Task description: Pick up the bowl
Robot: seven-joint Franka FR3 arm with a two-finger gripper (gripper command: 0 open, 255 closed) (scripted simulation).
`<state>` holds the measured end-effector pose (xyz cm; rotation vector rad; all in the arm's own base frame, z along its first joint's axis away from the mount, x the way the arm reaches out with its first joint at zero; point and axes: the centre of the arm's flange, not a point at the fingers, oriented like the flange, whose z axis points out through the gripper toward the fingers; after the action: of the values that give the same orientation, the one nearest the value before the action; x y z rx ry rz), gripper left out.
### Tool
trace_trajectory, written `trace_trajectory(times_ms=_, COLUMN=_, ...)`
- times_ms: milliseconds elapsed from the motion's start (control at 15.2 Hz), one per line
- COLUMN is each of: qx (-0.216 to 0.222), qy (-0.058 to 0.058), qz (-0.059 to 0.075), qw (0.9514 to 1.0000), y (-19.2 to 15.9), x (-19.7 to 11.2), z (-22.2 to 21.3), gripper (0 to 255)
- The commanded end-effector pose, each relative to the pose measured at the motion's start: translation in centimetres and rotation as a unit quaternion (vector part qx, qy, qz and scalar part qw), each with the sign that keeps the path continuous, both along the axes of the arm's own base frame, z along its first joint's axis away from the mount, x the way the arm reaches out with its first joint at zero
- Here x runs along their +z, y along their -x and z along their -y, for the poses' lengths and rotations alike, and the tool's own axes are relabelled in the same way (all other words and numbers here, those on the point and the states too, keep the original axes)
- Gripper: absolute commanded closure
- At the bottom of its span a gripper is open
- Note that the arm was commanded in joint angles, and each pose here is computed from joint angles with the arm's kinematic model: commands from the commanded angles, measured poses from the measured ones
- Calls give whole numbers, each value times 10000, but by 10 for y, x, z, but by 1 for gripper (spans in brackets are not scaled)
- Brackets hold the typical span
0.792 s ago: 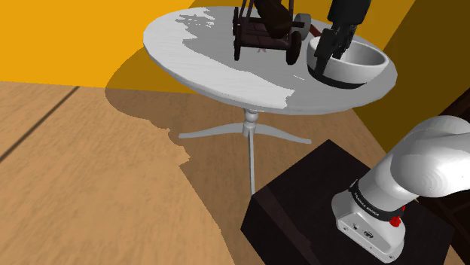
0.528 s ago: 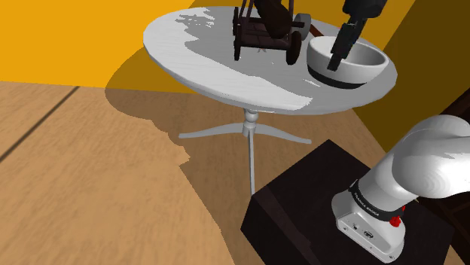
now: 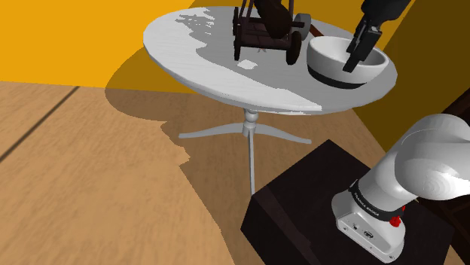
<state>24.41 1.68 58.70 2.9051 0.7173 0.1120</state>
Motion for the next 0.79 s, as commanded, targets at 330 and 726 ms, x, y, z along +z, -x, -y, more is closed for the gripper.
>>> trace_trajectory(times_ms=330, qx=9, qy=3, qz=5, qw=10000, y=0, x=-19, z=2, gripper=255)
trace_trajectory(times_ms=726, qx=9, qy=3, qz=5, qw=10000, y=0, x=-19, z=2, gripper=255)
